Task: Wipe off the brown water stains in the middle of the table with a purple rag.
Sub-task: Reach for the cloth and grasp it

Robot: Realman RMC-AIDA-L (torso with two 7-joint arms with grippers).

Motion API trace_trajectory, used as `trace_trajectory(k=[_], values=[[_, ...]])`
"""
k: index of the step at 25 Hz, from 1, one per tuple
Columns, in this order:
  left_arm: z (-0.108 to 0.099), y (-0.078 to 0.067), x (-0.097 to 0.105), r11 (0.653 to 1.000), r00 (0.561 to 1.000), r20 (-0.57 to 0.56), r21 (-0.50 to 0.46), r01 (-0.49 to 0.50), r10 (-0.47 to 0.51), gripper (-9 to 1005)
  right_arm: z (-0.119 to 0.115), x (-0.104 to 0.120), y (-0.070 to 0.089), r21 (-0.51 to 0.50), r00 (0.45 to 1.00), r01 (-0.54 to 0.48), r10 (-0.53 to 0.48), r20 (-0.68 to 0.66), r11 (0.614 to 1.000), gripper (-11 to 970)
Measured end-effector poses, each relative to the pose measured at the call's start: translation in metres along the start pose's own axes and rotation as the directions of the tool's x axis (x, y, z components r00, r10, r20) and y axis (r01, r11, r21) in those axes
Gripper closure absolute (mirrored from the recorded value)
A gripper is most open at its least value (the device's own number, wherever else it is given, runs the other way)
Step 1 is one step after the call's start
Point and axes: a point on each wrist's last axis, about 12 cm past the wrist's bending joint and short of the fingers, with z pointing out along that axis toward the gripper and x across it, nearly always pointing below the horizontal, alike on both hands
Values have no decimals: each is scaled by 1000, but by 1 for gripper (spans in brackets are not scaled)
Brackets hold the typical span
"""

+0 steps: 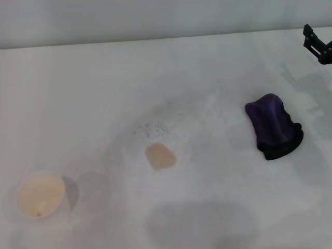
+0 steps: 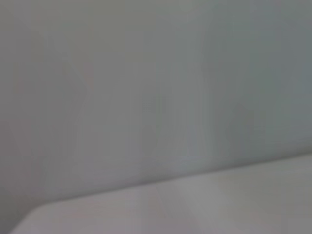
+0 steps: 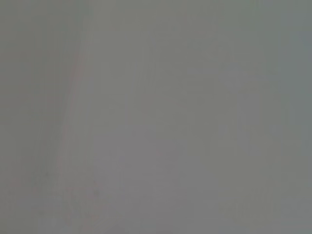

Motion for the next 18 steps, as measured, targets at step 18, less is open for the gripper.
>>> trace_trajectory(k=[18], values=[[104,36,-30,1000,969,244,-11,-27,29,120,23,-74,-75,-32,835,-501,473,-282,865,122]])
